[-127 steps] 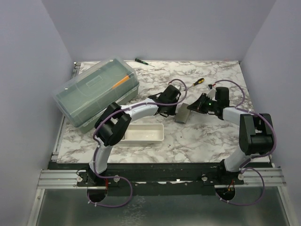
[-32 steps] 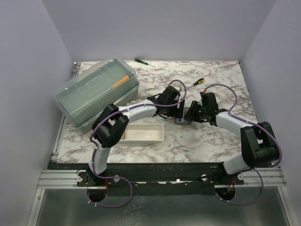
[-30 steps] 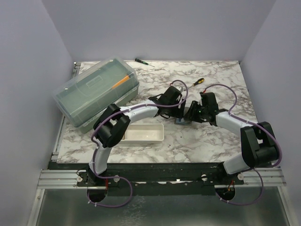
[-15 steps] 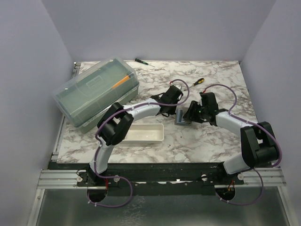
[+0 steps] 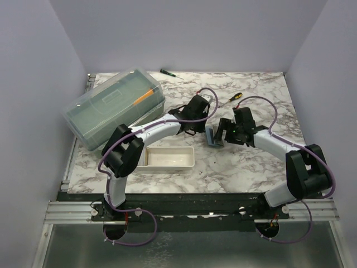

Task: Put the credit cards into the card holder
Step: Open the card holder at the center of the board.

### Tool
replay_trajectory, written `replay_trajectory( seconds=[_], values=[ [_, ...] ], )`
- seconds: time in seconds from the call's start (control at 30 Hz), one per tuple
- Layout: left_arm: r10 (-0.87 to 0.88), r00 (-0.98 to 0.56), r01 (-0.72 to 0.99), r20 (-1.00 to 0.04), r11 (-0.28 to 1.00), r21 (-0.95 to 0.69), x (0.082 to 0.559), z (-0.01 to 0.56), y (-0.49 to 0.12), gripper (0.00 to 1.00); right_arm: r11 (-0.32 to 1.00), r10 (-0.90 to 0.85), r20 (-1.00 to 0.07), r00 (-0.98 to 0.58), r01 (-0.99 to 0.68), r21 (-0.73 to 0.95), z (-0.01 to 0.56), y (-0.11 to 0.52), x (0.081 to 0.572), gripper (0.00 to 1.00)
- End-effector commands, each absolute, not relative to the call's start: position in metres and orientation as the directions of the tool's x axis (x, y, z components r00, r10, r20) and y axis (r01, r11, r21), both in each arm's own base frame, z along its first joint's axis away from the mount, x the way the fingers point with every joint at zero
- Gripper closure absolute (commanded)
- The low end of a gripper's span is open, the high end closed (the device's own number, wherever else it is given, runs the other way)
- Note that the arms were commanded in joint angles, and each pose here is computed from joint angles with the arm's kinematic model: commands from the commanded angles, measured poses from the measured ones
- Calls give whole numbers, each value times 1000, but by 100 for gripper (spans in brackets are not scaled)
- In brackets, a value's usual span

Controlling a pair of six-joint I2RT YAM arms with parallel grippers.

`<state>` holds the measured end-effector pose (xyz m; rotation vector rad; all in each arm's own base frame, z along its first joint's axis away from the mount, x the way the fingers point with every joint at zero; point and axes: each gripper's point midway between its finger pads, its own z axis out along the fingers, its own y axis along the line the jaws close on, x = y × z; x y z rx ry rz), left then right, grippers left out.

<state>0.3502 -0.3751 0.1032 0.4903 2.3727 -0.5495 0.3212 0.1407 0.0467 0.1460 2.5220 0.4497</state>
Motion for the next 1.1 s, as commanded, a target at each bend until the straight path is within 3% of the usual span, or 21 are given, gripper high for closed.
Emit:
replay_trajectory(
  seconds=[0.0,0.83,1.07],
  values=[
    [198,-735,500,-649,805,-320,342,111,-381,100,955,125,-569,-813,-57,291,62,147,326,12],
    [191,-732,499,-654,803,-325,342,114,-379,100,967,14,-542,-840,-126,221,38,173,330,8],
    [193,-729,497,-657,810,-313,344,112,-376,100,994,82,-595,-800,20,110,49,142,335,12]
  ],
)
